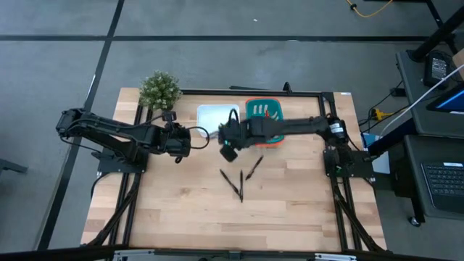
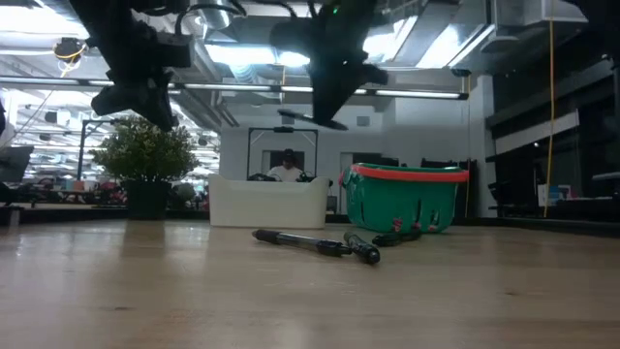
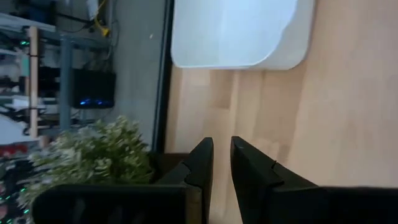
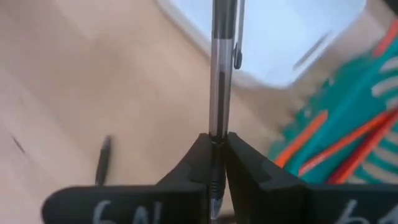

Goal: Sort pens & pencils
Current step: Put the right black ballpen into the white bin

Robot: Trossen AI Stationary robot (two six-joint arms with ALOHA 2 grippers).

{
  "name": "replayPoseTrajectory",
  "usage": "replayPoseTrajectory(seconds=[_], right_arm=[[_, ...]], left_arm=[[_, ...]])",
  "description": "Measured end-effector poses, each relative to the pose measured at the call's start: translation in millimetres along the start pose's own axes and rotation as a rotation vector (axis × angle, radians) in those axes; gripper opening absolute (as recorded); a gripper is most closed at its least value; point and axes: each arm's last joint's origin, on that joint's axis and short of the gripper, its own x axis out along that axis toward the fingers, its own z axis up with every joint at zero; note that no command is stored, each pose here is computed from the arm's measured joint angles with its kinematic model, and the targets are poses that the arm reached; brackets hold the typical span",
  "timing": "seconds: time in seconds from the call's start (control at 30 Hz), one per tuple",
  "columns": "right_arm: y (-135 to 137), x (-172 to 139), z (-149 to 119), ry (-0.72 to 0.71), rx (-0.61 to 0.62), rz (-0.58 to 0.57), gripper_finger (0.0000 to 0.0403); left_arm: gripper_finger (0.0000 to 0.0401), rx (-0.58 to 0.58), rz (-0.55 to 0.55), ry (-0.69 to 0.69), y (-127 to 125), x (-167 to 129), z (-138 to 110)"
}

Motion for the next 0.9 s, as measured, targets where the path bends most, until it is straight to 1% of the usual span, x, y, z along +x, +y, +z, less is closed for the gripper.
replayPoseTrajectory(seconds=[0.17,0.23,0.5,0.67,0.73,0.9], right_arm=[[-26,10,23,-0.007,-0.017,0.005,0.0029],[-34,13,31,-0.015,-0.021,0.019,0.0029],[-58,25,67,-0.147,-0.042,0.122,0.0029],[-67,47,76,-0.128,-0.059,0.135,0.0029],[-68,57,80,-0.131,-0.058,0.164,0.0029],[-72,86,82,-0.085,-0.076,0.178,0.0029]], left_arm=[[0.0050,-0.001,0.022,0.040,5,4,-3],[0.0050,-0.012,0.048,0.050,8,6,-3],[0.0050,-0.040,0.064,0.079,13,12,-4],[0.0050,-0.044,0.065,0.082,14,13,-4],[0.0050,-0.042,0.066,0.079,14,13,-4],[0.0050,-0.043,0.066,0.076,14,13,-3]])
